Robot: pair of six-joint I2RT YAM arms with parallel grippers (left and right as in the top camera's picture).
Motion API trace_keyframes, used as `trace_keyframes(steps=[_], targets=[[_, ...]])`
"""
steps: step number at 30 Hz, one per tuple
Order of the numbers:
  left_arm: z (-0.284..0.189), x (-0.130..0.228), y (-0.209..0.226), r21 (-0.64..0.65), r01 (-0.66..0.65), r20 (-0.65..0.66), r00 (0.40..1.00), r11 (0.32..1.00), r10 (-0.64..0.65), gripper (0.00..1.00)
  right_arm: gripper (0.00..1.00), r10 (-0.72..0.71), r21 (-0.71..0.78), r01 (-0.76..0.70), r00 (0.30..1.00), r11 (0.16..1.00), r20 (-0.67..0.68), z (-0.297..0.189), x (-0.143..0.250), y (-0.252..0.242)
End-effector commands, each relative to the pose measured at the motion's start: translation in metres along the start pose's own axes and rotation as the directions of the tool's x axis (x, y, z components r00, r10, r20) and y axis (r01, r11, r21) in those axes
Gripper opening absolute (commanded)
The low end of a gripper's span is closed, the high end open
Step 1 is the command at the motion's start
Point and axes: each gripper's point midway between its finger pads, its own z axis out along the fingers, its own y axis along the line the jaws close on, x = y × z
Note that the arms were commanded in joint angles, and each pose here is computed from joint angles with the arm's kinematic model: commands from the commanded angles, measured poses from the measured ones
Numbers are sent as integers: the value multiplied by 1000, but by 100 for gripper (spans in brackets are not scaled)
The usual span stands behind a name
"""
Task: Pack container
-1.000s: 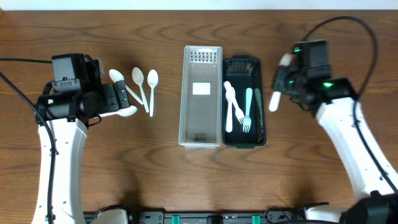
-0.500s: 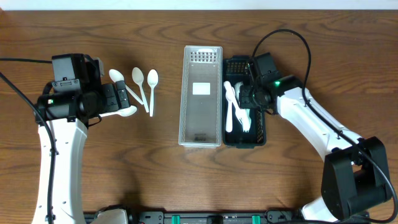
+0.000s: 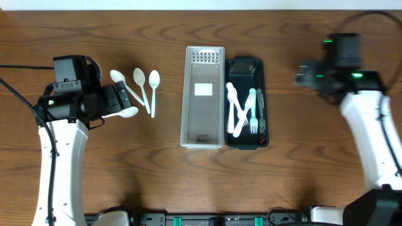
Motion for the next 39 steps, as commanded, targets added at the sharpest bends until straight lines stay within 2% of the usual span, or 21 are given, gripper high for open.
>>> trace_keyframes(steps=[1,6,13,15,17,21,26,29,35,39], targets=[[3,-14,-1,2,35,31,999,999,-35,98,83,96,73,-93,995,993,-35,5,1,-40],[45,-6,22,-97,163,-74,983,982,-171,99,89,177,137,-165,982,977,-74,4,8,-77],[101,15,33,-170,279,-231,921,945,-313,97,92,191,146,-179,979,973,-73,4,8,-83],[110,17,29,-160,312,-245,906,936,-344,96,91,191,146,-179,979,973,-74,4,8,-83],[118,12,22,-109,301,-249,914,947,-320,96,91,191,146,-179,979,973,-74,4,8,-82],[129,-7,19,-70,320,-185,927,945,-328,96,90,190,144,-179,979,973,-70,4,7,-82],[142,-12,18,-85,446,-167,875,891,-454,85,89,190,144,-179,979,973,-69,4,6,-82],[147,-17,14,-81,450,-191,869,890,-457,80,88,190,144,-179,979,973,-70,4,7,-82],[142,-46,13,-125,405,-228,877,906,-423,80,87,191,145,-179,979,973,-73,4,7,-82],[150,-50,14,-162,349,-303,873,923,-383,81,87,191,147,-178,979,973,-78,4,9,-82]])
